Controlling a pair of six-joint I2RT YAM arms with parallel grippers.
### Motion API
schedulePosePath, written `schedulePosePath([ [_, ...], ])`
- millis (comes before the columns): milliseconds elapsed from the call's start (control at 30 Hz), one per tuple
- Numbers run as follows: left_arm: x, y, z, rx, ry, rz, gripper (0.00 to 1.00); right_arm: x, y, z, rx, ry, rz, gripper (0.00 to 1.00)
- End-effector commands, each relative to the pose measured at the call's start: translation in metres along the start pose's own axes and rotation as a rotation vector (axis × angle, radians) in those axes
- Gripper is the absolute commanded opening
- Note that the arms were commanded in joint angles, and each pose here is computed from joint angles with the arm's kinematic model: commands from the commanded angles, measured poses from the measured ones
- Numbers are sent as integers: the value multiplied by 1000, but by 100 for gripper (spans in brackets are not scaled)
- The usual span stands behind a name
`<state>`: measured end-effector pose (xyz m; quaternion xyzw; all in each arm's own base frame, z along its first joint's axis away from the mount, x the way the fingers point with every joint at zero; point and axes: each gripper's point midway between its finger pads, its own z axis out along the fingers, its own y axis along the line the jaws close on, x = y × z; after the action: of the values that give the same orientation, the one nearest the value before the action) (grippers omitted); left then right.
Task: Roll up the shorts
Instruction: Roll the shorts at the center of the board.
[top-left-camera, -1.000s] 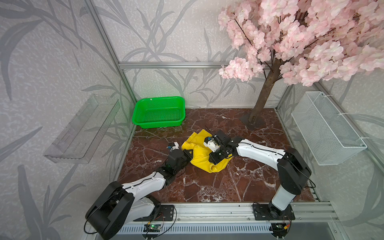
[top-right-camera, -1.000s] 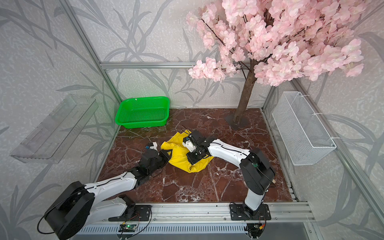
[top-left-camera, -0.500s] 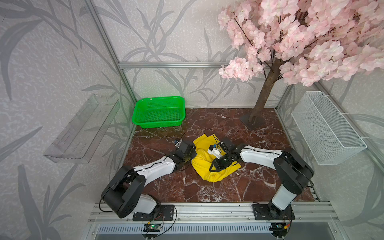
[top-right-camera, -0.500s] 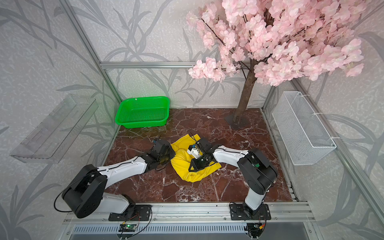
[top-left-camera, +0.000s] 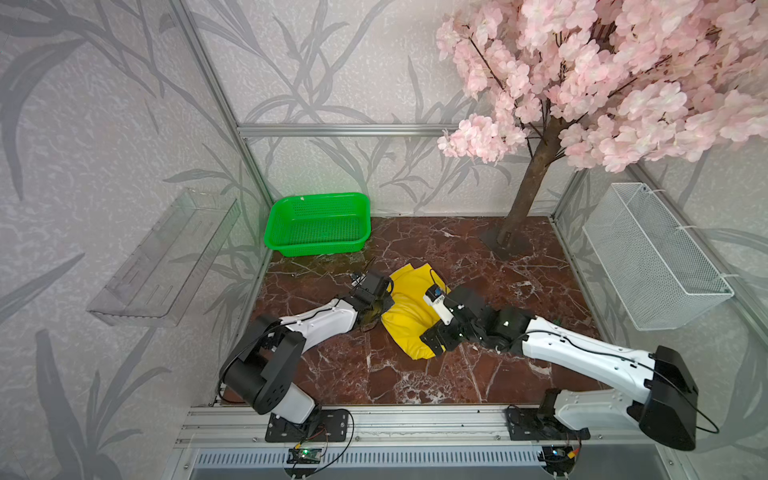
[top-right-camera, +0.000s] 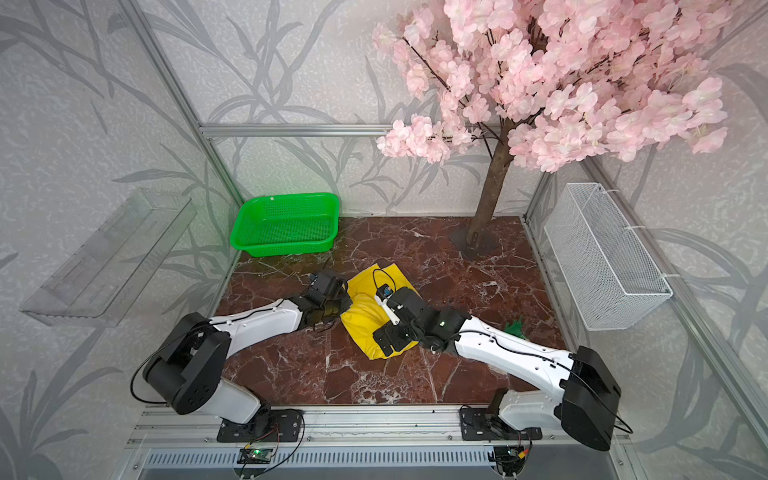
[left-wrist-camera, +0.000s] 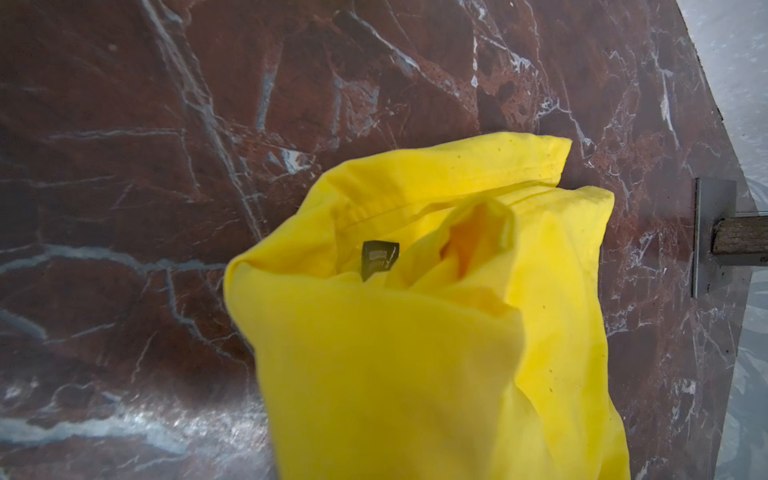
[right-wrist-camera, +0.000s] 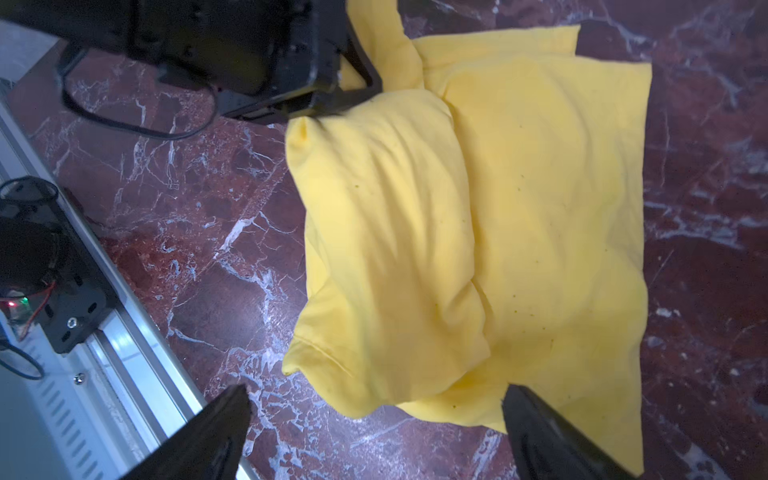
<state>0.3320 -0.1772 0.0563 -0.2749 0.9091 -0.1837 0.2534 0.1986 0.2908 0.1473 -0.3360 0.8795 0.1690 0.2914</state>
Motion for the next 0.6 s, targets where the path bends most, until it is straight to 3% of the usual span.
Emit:
schedulePosePath([
  [0,0,-3,1,4,20,-10,0,-4,-6,9,179,-32,-111,99],
  [133,0,-6,1,16,30,-16,0,-6,9,34,278,-42,-176,99],
  [433,1,-9,1,38,56,-37,0,27,12,94,331,107,-182,99],
  [567,2,-10,2,55,74,-59,0,42,11,104,329,147,-165,81],
])
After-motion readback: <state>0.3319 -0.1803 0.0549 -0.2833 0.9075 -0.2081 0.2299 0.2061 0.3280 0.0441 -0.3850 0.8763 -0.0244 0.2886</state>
